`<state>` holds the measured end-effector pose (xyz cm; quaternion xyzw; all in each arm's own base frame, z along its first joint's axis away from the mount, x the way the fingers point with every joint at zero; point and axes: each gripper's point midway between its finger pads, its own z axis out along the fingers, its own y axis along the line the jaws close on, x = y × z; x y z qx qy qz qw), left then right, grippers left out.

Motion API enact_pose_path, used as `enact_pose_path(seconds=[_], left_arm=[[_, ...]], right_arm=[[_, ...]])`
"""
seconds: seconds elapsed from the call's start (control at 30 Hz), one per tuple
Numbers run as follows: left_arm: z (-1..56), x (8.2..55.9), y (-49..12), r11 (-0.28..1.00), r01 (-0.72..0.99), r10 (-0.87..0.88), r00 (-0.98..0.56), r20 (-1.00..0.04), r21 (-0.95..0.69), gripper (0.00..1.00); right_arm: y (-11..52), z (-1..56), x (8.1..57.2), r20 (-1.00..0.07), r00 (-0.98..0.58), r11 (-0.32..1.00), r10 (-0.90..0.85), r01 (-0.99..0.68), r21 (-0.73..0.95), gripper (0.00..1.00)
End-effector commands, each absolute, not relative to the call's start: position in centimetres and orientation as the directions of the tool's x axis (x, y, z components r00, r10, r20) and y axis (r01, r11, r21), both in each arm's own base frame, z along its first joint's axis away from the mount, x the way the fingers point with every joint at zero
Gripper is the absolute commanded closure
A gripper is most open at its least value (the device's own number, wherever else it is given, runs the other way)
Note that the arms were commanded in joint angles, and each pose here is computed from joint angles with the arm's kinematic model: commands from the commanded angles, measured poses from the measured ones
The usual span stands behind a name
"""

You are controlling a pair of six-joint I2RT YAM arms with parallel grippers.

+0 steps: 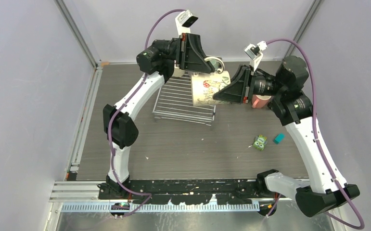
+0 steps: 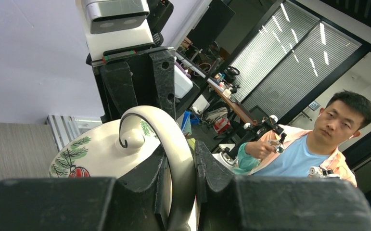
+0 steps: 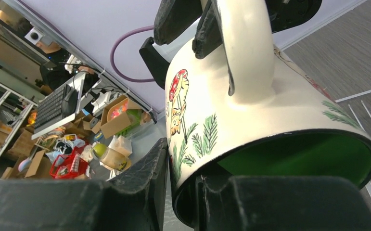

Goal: Unload the cups from the dish rack
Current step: Place the cup at the center of the board.

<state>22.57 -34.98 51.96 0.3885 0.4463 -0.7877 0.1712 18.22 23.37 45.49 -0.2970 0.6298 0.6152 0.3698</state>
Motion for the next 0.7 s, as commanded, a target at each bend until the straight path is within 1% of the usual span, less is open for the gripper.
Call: enact_pose_path(seconds=[0.0, 0.13, 0.2, 0.27, 0.4, 0.43, 0.5, 0.57, 0.67], left_arm=[[54.8, 22.3, -34.0, -0.581, 0.608, 0.007, -0.661, -0.751, -0.541, 1.00], [54.9, 22.2, -34.1, -0.585, 0.614, 0.000, -0.654, -0.757, -0.530, 1.00], [54.9, 22.3, -34.2, -0.585, 0.616, -0.004, -0.653, -0.757, -0.528, 1.00], [54.9, 22.5, -34.3, -0.582, 0.614, -0.005, -0.658, -0.753, -0.533, 1.00], [54.5, 23.1, -34.7, -0.573, 0.598, 0.006, -0.682, -0.732, -0.561, 1.00], [54.5, 23.2, -34.8, -0.572, 0.594, 0.007, -0.686, -0.728, -0.565, 0.99], [54.4, 23.4, -34.9, -0.570, 0.586, 0.010, -0.696, -0.718, -0.576, 0.89], [54.3, 23.6, -35.0, -0.567, 0.579, 0.013, -0.704, -0.710, -0.585, 0.77], [53.9, 24.0, -35.2, -0.561, 0.569, 0.019, -0.717, -0.697, -0.601, 0.63]], right_arm=[[22.9, 47.7, 14.9, -0.885, -0.457, -0.004, 0.087, -0.889, 0.458, 0.76], [23.2, 48.4, 15.1, -0.878, -0.462, -0.008, 0.124, -0.885, 0.465, 0.83], [23.3, 48.5, 15.4, -0.873, -0.468, -0.002, 0.138, -0.881, 0.472, 0.89], [23.4, 48.5, 15.8, -0.866, -0.476, 0.009, 0.150, -0.876, 0.483, 0.98], [23.4, 49.2, 16.0, -0.876, -0.448, 0.020, 0.179, -0.888, 0.459, 0.99], [23.4, 49.2, 16.0, -0.877, -0.445, 0.022, 0.182, -0.890, 0.456, 0.99], [23.4, 49.4, 16.0, -0.880, -0.434, 0.026, 0.191, -0.894, 0.446, 0.99], [23.4, 49.5, 16.1, -0.881, -0.429, 0.030, 0.199, -0.896, 0.443, 0.99], [23.4, 49.7, 16.5, -0.878, -0.426, 0.045, 0.217, -0.895, 0.445, 0.99]])
